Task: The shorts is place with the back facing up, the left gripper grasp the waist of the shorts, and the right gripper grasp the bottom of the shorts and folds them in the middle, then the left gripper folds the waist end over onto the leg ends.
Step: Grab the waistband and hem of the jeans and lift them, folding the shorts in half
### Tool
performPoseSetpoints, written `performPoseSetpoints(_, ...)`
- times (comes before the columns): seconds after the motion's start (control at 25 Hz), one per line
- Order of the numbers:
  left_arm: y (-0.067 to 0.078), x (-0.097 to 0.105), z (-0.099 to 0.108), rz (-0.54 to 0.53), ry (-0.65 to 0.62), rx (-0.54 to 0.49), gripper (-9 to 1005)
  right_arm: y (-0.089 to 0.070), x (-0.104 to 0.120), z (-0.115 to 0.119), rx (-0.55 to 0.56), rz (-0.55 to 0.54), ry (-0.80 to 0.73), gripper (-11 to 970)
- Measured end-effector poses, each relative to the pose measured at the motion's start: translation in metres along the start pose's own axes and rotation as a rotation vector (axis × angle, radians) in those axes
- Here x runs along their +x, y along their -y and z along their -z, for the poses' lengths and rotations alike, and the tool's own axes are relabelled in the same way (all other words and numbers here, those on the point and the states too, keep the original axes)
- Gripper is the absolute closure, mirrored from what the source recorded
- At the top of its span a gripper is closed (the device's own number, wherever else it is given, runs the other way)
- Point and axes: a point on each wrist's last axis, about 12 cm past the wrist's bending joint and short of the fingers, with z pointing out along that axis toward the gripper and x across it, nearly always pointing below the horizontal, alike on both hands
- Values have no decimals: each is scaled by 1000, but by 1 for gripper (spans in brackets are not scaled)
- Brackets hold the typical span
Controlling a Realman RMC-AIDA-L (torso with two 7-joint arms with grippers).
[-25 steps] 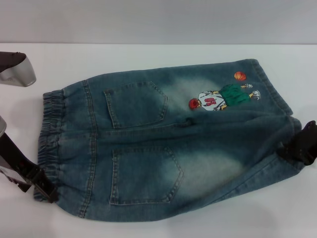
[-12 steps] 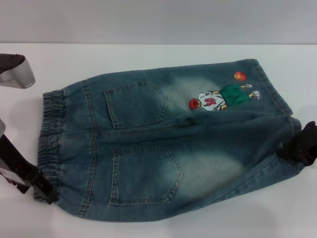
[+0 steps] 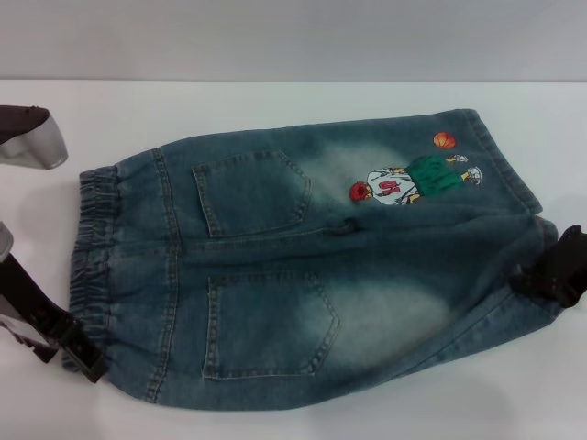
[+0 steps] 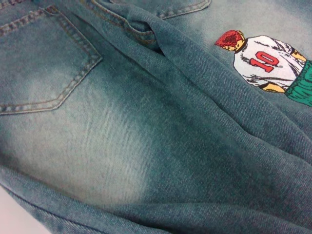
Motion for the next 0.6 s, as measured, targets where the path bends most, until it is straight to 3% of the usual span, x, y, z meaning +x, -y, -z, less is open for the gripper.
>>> performPoseSetpoints(0.6,14,-10,-2,-41,6,18,247,2,2,-1,8,1,0,953)
